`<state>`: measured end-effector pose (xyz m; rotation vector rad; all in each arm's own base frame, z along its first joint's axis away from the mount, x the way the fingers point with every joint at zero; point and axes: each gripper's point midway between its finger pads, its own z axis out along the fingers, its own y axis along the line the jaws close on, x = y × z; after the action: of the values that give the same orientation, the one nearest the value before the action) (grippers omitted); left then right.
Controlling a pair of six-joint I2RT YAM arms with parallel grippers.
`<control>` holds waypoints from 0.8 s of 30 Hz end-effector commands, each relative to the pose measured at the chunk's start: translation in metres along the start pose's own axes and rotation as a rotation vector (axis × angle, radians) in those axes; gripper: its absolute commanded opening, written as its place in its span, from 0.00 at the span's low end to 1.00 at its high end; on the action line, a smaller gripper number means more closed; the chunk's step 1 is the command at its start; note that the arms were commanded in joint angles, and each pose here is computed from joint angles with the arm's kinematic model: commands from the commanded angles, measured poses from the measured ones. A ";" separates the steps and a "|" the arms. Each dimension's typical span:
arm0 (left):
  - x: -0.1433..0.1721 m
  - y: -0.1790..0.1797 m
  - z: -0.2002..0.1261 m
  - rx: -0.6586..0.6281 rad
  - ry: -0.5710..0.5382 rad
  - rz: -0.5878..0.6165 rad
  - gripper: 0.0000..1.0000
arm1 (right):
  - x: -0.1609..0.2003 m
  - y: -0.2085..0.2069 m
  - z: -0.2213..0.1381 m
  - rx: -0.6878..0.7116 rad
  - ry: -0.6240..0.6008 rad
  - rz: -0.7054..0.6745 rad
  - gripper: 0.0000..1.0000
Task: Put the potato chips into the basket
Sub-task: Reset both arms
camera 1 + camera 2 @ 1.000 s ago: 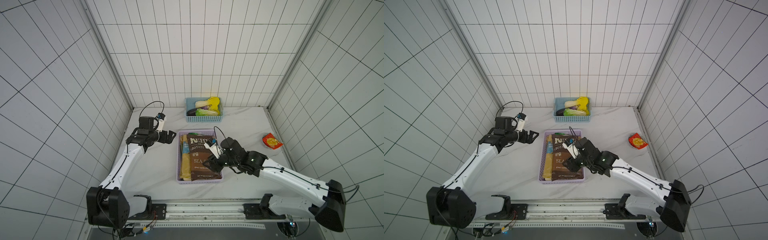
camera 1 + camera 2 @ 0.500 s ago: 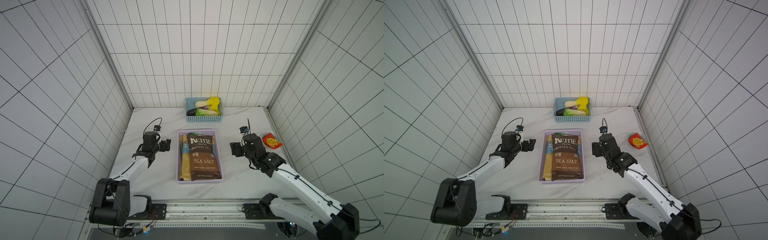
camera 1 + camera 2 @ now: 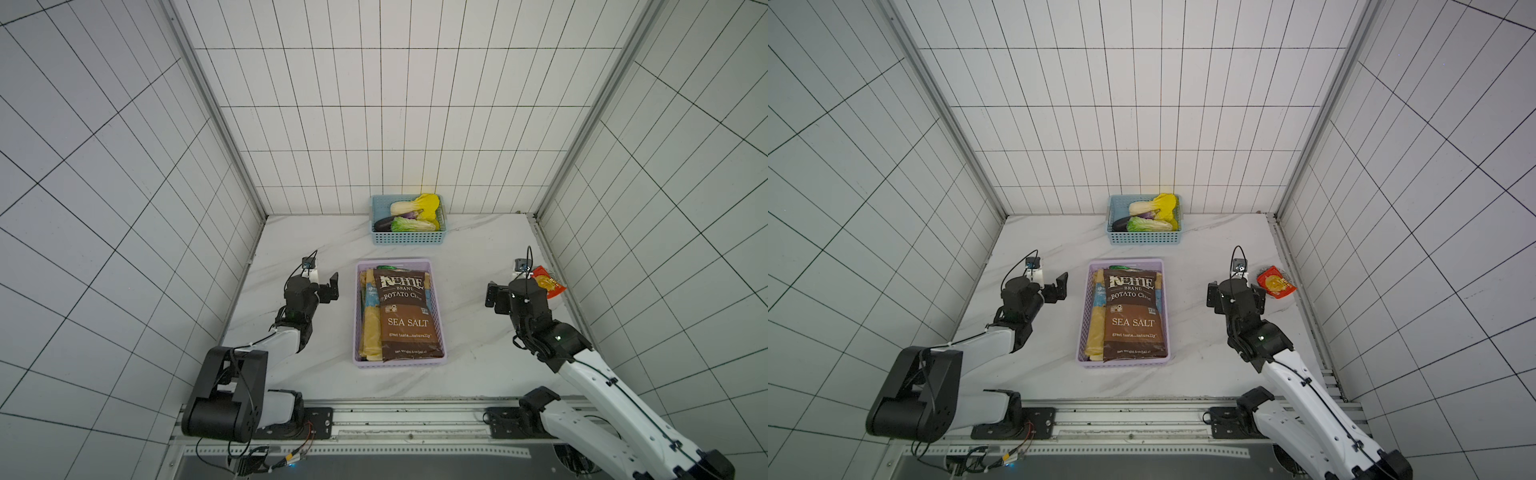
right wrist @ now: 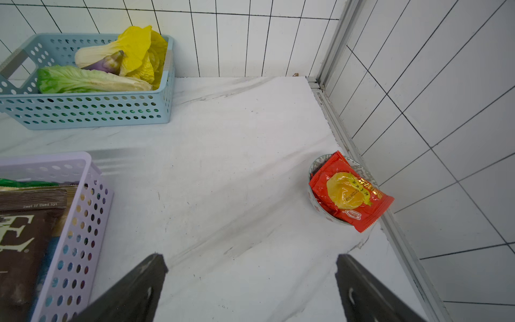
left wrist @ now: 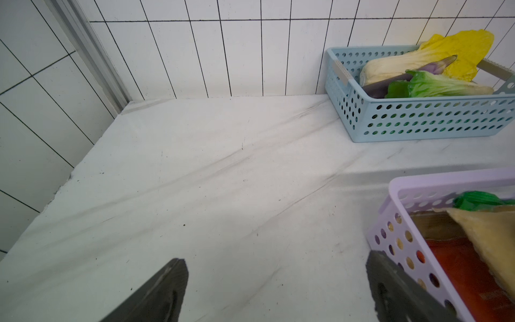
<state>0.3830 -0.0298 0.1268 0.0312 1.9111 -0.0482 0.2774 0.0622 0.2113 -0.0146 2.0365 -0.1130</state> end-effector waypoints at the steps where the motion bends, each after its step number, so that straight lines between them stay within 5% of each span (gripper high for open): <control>1: -0.016 0.009 0.002 -0.047 -0.073 0.005 0.98 | -0.003 -0.005 -0.010 -0.021 -0.049 -0.001 0.99; 9: -0.016 0.032 -0.007 -0.119 -0.182 -0.037 0.98 | 0.004 -0.003 -0.025 -0.098 -0.086 -0.019 0.99; 17: -0.005 0.043 0.017 -0.179 -0.192 -0.044 0.98 | 0.003 -0.003 -0.028 -0.110 -0.114 -0.029 0.99; 24: 0.001 0.053 0.029 -0.162 -0.066 -0.104 0.98 | -0.007 -0.012 -0.029 -0.063 -0.160 -0.037 0.99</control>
<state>0.4110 0.0197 0.1137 -0.1541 1.8254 0.0698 0.2506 0.0602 0.2261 -0.1191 1.9123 -0.0282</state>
